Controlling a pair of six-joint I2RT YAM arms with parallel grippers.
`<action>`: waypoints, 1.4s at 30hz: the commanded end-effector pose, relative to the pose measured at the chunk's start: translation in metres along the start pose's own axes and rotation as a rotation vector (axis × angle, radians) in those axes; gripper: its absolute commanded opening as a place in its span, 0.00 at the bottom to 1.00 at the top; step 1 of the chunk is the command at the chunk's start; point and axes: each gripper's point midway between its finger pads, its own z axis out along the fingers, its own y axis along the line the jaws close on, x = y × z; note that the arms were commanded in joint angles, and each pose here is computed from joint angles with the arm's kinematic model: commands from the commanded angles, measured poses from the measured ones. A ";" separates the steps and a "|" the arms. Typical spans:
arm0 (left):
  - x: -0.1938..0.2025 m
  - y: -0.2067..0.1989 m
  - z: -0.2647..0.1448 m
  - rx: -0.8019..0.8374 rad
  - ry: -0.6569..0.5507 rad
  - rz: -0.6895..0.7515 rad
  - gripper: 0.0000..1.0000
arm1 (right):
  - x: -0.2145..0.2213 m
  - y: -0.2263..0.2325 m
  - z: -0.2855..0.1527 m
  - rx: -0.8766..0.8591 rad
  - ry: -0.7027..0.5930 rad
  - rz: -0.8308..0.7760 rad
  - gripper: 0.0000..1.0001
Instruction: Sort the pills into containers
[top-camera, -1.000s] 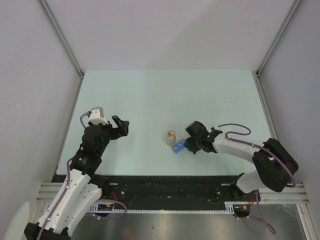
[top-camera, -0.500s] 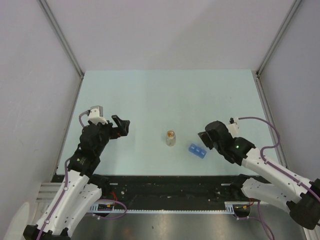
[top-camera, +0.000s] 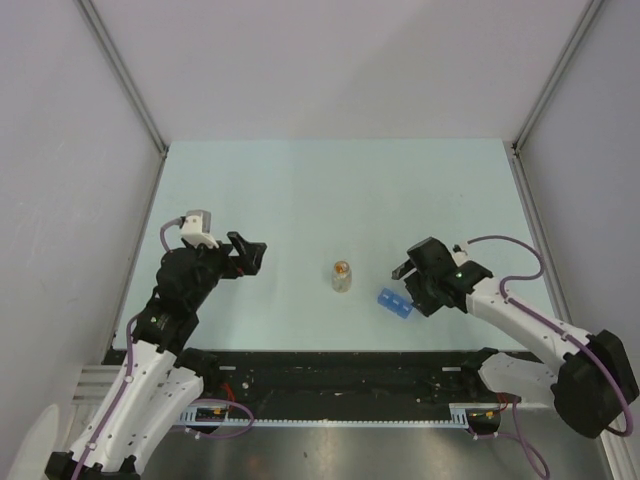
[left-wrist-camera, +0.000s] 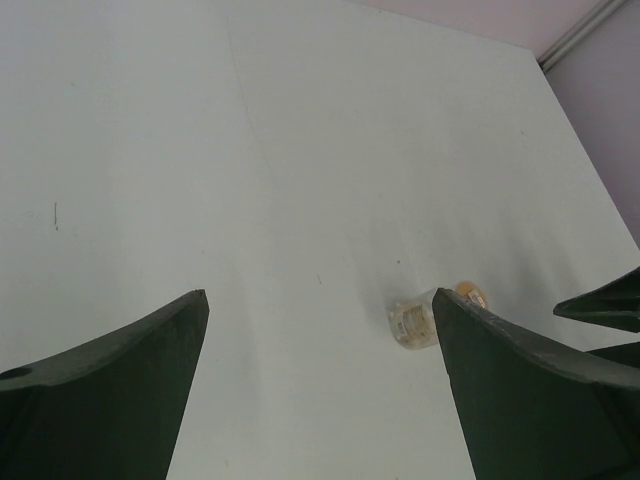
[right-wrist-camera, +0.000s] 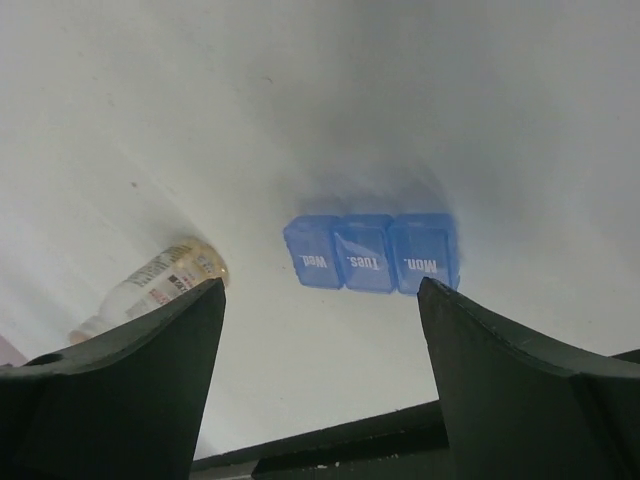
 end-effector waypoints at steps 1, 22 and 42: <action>-0.016 -0.015 -0.007 0.056 -0.028 0.024 1.00 | 0.025 0.000 0.010 0.060 0.127 0.139 0.84; 0.001 -0.010 -0.002 0.046 0.030 0.019 1.00 | 0.033 -0.039 0.027 0.147 0.078 0.142 0.83; 0.002 -0.009 -0.002 0.044 0.032 0.019 1.00 | -0.024 -0.025 0.034 0.049 -0.024 0.099 0.82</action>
